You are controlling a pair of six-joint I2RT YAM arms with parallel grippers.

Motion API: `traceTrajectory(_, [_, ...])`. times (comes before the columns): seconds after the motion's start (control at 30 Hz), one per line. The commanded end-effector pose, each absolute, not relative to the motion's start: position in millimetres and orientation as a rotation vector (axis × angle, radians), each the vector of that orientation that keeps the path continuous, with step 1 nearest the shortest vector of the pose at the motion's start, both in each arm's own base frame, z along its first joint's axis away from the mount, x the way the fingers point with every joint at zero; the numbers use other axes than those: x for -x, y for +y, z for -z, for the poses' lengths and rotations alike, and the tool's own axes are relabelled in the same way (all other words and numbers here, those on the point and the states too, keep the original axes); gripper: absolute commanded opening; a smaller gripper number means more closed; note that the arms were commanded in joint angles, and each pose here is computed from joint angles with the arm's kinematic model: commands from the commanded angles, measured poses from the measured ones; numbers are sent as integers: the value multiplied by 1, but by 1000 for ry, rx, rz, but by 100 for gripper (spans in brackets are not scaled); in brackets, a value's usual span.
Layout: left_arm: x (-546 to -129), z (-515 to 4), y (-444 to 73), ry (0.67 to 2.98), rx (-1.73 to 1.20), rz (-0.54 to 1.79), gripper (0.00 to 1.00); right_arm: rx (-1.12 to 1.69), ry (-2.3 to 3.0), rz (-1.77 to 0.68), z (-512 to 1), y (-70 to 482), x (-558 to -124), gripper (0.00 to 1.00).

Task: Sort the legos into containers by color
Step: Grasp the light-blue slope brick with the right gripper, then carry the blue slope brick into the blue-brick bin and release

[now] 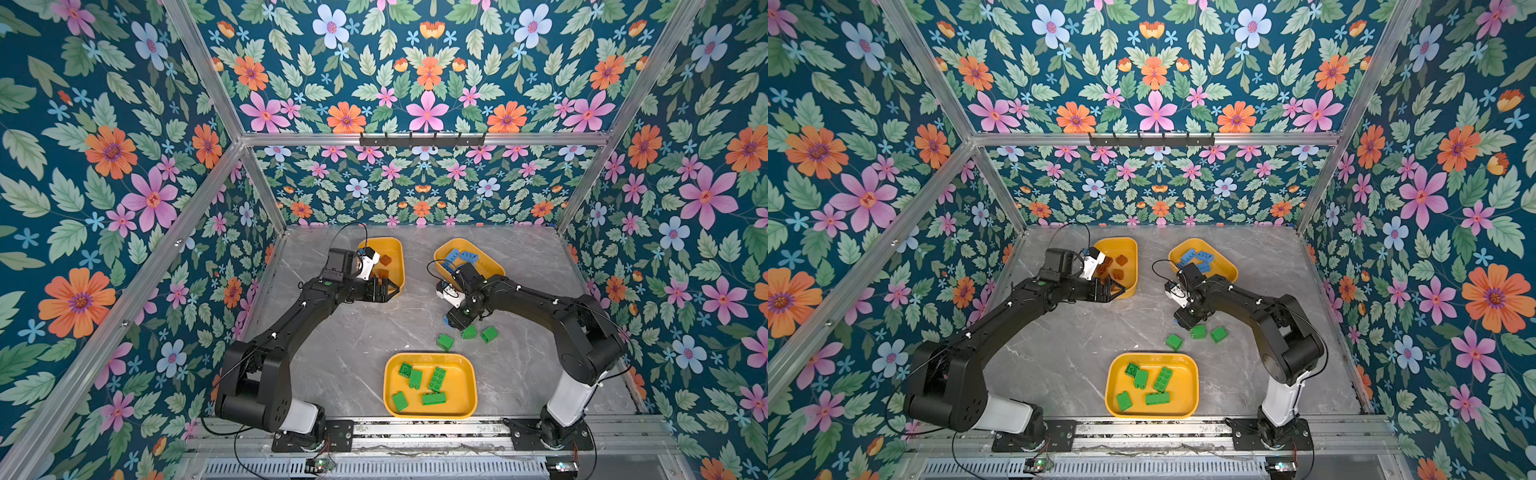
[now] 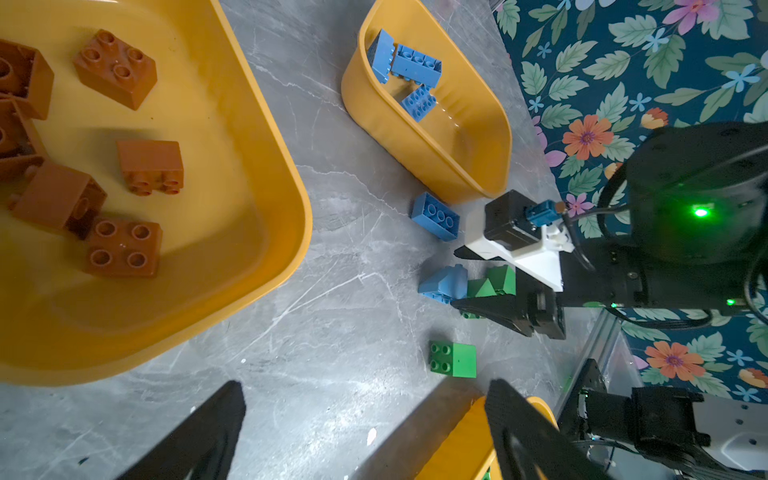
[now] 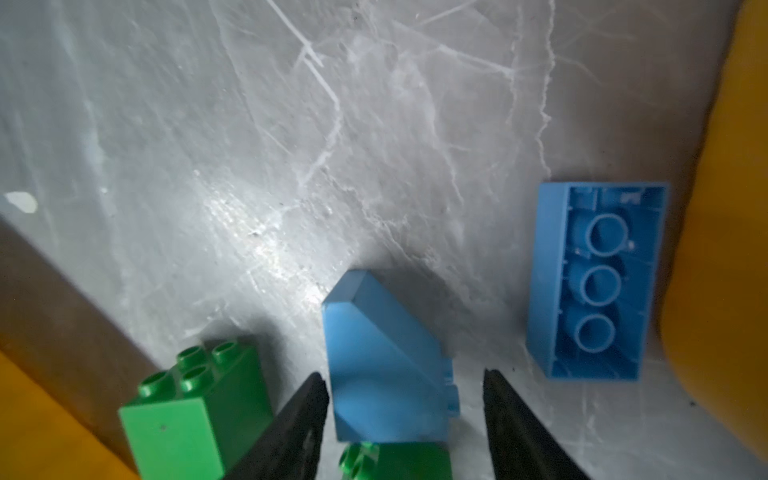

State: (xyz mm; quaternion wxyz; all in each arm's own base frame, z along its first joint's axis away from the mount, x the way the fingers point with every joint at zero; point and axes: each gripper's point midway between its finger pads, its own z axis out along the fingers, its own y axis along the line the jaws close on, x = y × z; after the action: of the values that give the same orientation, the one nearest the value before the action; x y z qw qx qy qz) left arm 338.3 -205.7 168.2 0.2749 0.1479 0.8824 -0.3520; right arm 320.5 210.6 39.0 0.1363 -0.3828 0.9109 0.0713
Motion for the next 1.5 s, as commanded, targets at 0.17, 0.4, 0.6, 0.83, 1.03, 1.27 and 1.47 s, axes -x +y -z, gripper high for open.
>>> traceTrajectory(0.17, [-339,-173,-207,2349,-390,980,93,1133,2649,-177,-28,213,-323,44])
traceTrajectory(0.4, [-339,-172,-207,2353,-388,982,93,1121,2645,-200,-33,218,-323,28])
traceTrajectory(0.6, [-341,-178,-211,2336,-380,1024,93,1063,2544,-216,-89,221,-331,27])
traceTrajectory(0.83, [-345,-187,-218,2298,-363,1086,92,933,2436,-195,-156,200,-366,27])
traceTrajectory(1.03, [-344,-193,-222,2266,-345,1138,92,809,2482,-150,-148,168,-414,27])
traceTrajectory(1.27, [-342,-191,-221,2270,-327,1145,92,713,2541,-96,-121,142,-455,29])
traceTrajectory(1.47, [-341,-186,-219,2288,-318,1131,92,734,2578,-75,-101,138,-464,48])
